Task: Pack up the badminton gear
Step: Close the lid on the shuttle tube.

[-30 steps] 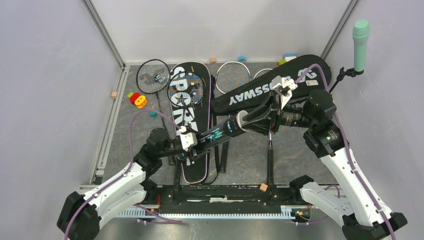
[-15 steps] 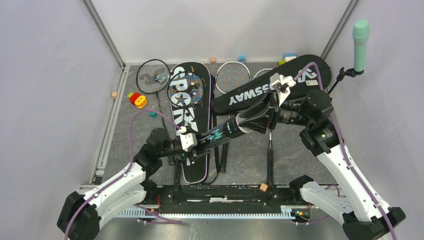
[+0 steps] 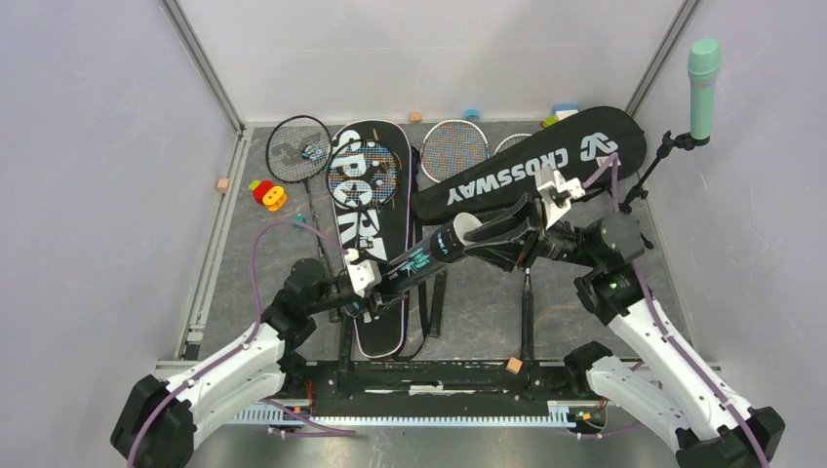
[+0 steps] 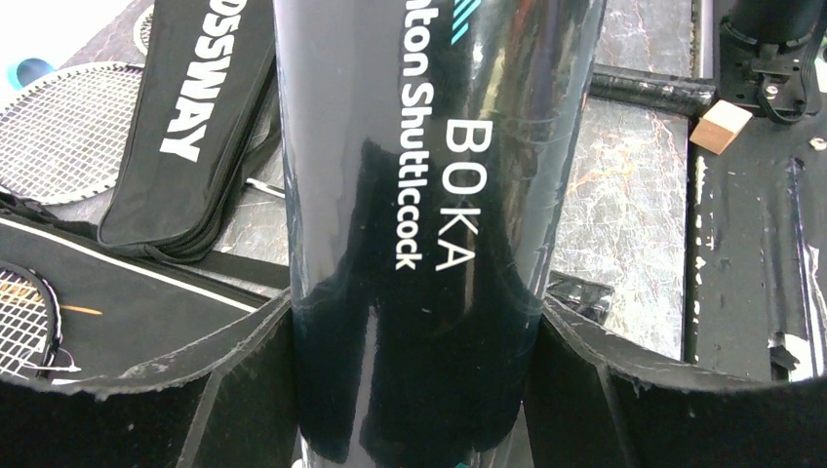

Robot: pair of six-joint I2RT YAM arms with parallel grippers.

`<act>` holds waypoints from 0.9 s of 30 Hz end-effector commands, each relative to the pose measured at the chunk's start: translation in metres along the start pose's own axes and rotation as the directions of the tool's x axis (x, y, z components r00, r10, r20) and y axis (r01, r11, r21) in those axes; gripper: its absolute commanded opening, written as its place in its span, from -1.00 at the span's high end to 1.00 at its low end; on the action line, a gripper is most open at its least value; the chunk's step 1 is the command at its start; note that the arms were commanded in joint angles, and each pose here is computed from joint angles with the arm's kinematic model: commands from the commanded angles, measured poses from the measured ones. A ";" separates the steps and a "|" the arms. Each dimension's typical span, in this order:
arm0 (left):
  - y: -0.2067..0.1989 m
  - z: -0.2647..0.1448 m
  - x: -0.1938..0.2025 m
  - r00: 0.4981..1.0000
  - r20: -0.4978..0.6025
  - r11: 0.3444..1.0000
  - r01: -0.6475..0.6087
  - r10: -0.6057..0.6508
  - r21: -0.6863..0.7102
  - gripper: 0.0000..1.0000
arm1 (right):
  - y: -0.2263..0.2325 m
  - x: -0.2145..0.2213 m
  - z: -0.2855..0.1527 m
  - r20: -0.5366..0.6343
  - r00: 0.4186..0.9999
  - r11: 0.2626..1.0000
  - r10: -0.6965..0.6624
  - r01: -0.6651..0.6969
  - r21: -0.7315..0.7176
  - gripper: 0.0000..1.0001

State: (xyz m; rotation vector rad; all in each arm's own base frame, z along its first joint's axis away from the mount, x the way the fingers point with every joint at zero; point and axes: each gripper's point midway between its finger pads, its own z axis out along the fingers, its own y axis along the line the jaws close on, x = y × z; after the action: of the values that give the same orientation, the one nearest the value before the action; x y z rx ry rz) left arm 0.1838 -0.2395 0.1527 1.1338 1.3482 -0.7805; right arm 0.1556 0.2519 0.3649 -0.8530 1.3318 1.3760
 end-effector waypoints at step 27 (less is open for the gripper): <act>0.041 -0.031 -0.110 0.908 0.400 0.956 -0.001 0.122 -0.292 0.76 | -0.021 -0.094 0.027 0.112 0.948 0.935 -0.299 0.267 0.235 -0.96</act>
State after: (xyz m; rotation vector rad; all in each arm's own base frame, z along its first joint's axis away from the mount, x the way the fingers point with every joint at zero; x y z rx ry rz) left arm 0.1971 -0.2233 0.2101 0.8367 1.1860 -0.7260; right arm 0.1877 0.2830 0.4467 -0.8063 1.1271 1.2634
